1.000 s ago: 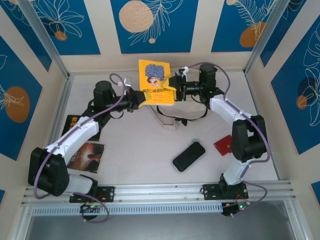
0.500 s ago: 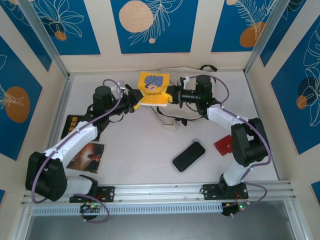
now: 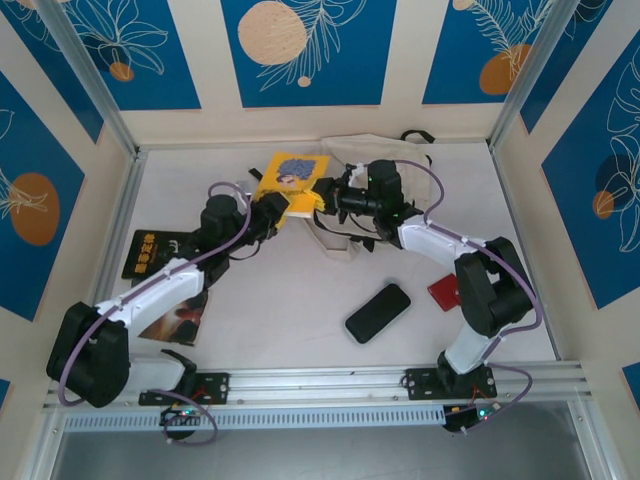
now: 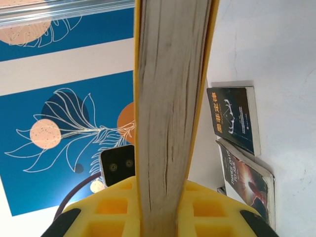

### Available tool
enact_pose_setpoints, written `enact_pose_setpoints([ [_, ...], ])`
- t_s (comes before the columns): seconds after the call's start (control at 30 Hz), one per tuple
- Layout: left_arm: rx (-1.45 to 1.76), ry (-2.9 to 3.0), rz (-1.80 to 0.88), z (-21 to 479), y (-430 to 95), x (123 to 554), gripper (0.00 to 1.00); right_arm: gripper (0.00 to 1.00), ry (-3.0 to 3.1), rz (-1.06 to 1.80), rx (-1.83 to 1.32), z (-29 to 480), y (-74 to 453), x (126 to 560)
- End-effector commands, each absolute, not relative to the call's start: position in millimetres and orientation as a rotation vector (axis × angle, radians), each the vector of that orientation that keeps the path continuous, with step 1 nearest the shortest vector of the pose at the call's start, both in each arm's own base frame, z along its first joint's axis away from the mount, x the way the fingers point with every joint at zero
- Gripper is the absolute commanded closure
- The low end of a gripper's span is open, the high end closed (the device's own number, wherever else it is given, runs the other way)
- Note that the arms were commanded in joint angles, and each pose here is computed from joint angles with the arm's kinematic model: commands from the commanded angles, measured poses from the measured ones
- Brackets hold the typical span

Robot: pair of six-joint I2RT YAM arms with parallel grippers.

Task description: Pack the student bag

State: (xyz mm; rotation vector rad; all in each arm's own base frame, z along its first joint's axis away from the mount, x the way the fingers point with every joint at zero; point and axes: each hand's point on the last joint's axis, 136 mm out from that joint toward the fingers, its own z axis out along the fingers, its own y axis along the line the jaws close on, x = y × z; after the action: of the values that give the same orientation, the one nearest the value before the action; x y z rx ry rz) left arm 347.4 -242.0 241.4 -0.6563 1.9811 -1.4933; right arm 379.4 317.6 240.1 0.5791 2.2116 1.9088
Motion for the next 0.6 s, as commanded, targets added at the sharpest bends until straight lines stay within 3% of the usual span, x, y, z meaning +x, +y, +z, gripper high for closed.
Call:
enact_pose_setpoints([
  [0.0, -0.722, 1.861, -1.479, 257, -229, 353, 0.73, 0.95, 2.191, 1.894, 0.55, 239, 318, 379],
  [0.1, -0.736, 1.862, -1.458, 253, -226, 353, 0.91, 0.91, 2.234, 1.879, 0.52, 234, 319, 372],
  [0.17, -0.732, 1.883, -1.433, 248, -225, 352, 0.99, 0.72, 2.294, 1.822, 0.503, 227, 316, 366],
  [0.23, -0.729, 1.919, -1.381, 239, -221, 350, 1.0, 0.46, 2.431, 1.65, 0.48, 211, 305, 361],
  [0.3, -0.731, 1.973, -1.301, 227, -212, 346, 1.0, 0.31, 2.523, 1.398, 0.451, 193, 284, 361],
  [0.43, -0.695, 2.081, -1.129, 207, -189, 337, 1.0, 0.26, 2.661, 0.923, 0.407, 149, 229, 367],
  [0.57, -0.615, 2.15, -1.038, 201, -173, 329, 1.0, 0.25, 2.763, 0.642, 0.236, 121, 193, 384],
])
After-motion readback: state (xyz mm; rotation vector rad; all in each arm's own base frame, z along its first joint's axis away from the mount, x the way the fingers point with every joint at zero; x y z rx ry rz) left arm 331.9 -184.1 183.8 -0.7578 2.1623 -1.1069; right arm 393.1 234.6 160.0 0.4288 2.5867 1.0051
